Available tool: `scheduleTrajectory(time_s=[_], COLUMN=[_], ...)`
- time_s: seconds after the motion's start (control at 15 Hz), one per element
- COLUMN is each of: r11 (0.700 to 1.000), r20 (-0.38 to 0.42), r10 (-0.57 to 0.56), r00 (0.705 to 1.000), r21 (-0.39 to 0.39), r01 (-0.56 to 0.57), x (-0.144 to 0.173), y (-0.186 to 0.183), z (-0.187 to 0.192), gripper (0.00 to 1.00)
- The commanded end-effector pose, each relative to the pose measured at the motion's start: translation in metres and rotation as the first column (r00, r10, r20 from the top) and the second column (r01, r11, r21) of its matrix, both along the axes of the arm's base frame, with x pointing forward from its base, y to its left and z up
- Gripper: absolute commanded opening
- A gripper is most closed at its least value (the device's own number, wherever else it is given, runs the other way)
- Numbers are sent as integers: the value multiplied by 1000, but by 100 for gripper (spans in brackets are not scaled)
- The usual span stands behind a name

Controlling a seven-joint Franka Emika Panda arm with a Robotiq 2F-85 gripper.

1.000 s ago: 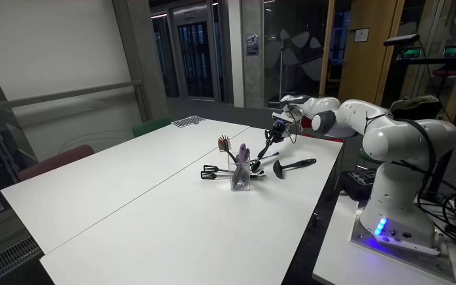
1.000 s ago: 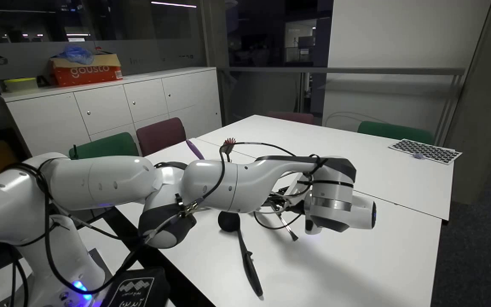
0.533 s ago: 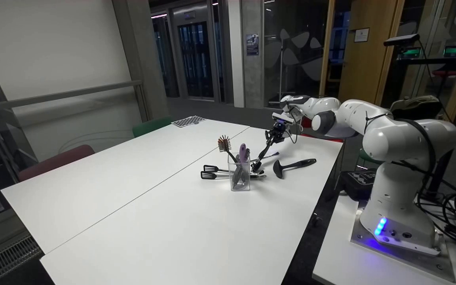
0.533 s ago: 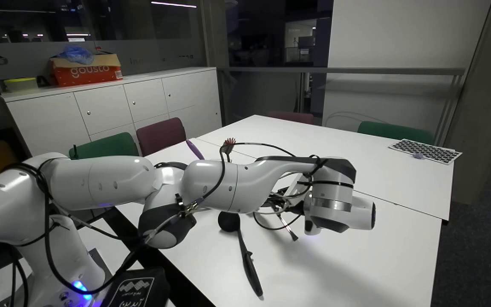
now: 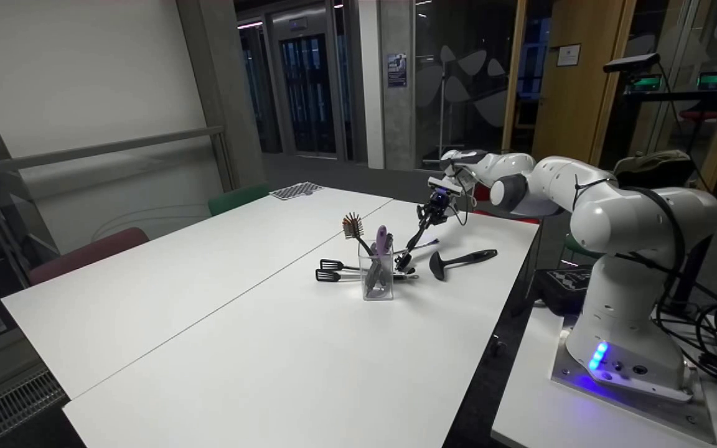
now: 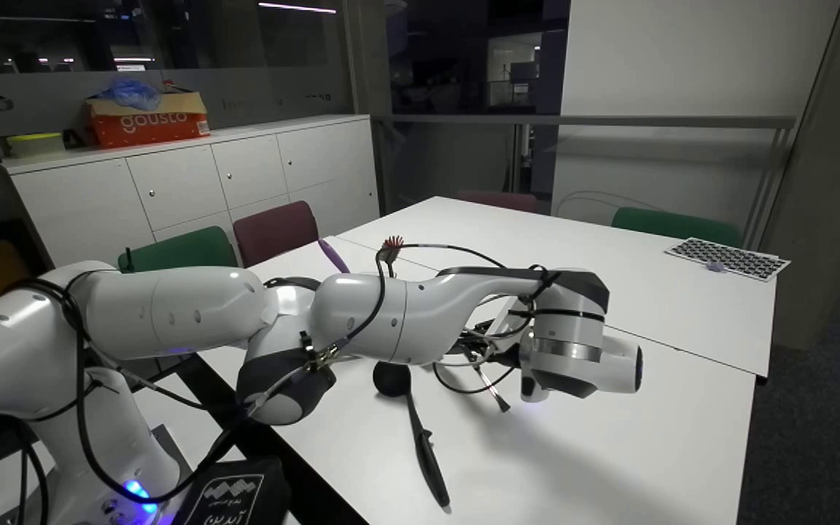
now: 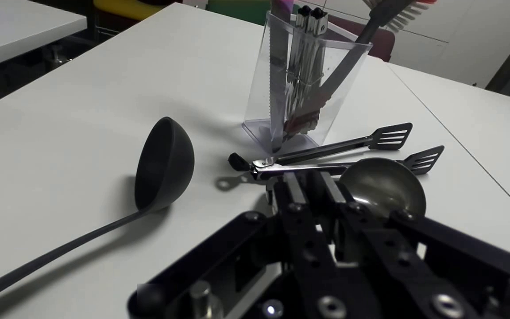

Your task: Take the can open out of the holder and put it on the table

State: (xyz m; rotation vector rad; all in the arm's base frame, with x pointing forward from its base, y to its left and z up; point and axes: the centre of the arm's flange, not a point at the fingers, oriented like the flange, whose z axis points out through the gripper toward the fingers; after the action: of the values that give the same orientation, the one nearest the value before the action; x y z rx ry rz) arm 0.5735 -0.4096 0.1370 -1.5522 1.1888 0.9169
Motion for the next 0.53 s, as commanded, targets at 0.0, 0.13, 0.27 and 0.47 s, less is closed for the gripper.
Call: scheduleTrajectory(time_s=[0.0,0.13,0.27,0.47], r11=[1000,1000,999,993], r20=[0,-4,-45,-184], r10=[0,6,27,75], r00=[1000,1000,999,980], r21=[0,-3,-26,-72], r01=[0,-6,-28,-89], x=[0,0,-1,-6], y=[0,0,0,1], z=[0,0,1,-4], gripper=[13,3,3,3])
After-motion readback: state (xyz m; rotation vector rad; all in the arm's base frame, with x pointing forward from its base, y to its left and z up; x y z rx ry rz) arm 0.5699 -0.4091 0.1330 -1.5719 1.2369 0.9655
